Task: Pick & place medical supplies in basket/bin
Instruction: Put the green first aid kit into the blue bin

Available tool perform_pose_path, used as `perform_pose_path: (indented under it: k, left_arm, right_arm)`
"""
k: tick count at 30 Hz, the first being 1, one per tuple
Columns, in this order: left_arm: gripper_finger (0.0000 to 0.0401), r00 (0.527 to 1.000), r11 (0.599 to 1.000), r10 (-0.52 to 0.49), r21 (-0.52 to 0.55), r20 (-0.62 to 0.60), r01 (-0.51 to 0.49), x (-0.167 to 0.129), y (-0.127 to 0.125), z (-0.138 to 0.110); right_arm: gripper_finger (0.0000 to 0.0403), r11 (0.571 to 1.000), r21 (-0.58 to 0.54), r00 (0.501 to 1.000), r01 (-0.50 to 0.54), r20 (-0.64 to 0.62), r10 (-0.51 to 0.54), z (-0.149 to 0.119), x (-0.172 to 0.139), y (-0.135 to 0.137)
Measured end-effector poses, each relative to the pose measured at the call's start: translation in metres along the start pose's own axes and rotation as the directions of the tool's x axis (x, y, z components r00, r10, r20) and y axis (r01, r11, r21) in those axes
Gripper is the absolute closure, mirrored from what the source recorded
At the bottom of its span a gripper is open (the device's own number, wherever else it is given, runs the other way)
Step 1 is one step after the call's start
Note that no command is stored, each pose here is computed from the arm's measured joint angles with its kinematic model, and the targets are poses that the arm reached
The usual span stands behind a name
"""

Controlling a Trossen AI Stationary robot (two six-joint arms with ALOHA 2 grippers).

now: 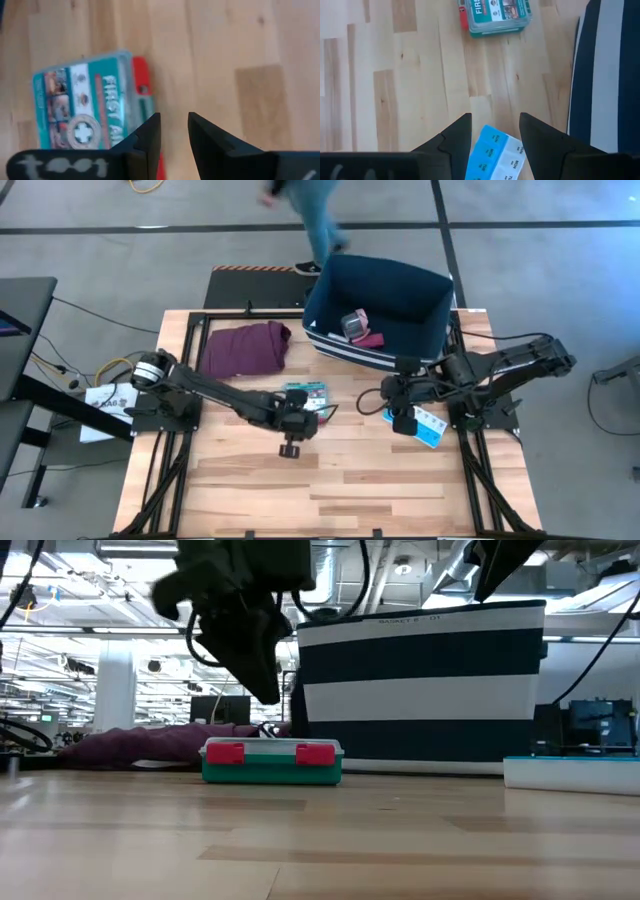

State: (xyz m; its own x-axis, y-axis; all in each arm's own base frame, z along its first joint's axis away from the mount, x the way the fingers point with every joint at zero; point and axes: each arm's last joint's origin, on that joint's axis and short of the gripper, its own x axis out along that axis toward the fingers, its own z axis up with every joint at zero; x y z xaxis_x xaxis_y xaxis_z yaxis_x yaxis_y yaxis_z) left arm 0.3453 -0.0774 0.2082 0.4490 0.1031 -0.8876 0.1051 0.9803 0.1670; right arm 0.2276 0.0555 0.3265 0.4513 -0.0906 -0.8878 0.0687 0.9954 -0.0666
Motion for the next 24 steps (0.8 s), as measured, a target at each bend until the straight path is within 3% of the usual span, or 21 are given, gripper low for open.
perform_pose_path:
  k: [5,12,19,24]
  left_arm:
    - [0.0314,0.998,0.998,-0.056,-0.015,-0.009,0.056,0.016,0.012,0.002]
    - [0.0314,0.995,0.998,-0.061,-0.012,-0.075,0.061,0.042,0.015,-0.003]
    - [0.0314,0.994,0.999,0.053,-0.005,-0.092,-0.054,0.046,0.017,-0.003]
    - [0.0314,0.991,0.997,0.066,-0.032,-0.115,-0.070,0.045,0.018,-0.003]
  right_arm:
    - [0.0244,1.000,-0.015,1.000,-0.007,0.000,0.007,0.000,0.000,0.004]
    - [0.0244,1.000,-0.014,1.000,-0.004,0.000,0.004,0.000,0.000,0.004]
    - [0.0244,1.000,-0.014,1.000,-0.004,0.000,0.004,0.000,0.000,0.004]
    - [0.0244,1.000,0.002,1.000,-0.005,0.002,0.005,0.000,0.000,0.004]
